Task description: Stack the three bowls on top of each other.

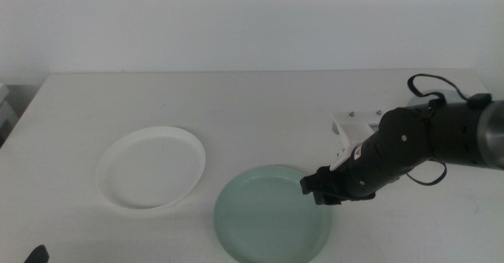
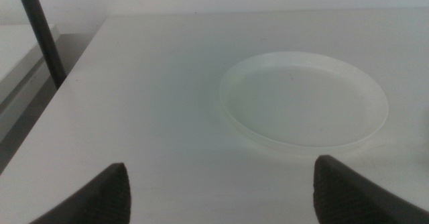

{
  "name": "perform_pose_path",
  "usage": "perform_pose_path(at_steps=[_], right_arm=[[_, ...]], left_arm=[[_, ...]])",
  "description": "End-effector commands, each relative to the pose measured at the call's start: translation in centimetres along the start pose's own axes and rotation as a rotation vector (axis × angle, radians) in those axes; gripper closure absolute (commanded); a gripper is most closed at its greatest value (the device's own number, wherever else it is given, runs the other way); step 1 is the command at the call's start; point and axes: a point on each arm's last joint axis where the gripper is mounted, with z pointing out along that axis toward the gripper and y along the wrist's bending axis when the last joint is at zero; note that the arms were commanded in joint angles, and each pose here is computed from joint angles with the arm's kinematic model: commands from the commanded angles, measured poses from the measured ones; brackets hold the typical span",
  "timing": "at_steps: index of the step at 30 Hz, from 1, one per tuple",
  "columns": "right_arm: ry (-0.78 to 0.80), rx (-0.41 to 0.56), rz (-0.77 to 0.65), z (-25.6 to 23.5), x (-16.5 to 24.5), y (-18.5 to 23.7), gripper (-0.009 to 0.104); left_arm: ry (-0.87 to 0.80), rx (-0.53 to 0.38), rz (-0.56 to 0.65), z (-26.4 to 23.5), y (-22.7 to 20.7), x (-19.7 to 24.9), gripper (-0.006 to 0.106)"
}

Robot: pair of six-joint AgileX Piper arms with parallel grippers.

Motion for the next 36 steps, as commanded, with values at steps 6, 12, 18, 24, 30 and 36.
perform_pose_path(at_steps=[6,12,18,24,30,36], right_arm=[[-0.174,-0.017,0.04,-6.8,-3.2,-1.5,0.04],[-0.174,0.043,0.076,-12.7,-7.4,-6.5,0.04],[-0.302,0.158,0.235,-18.6,-9.2,-15.2,0.04],[-0.357,0.251,0.424,-21.5,-8.0,-23.9,0.041],[-0.332,0.282,0.504,-20.8,-8.0,-30.6,0.045],[-0.252,0.253,0.509,-17.0,-9.8,-34.4,0.047]], left_arm=[[-0.096,-0.001,-0.017,-0.2,0.0,-0.9,-0.004],[-0.096,-0.001,-0.017,-0.2,0.0,-0.9,-0.004],[-0.096,-0.001,-0.017,-0.2,0.0,-0.9,-0.004],[-0.096,-0.001,-0.017,-0.2,0.0,-0.9,-0.004],[-0.096,-0.001,-0.017,-0.2,0.0,-0.9,-0.004],[-0.096,-0.001,-0.017,-0.2,0.0,-0.9,-0.004]])
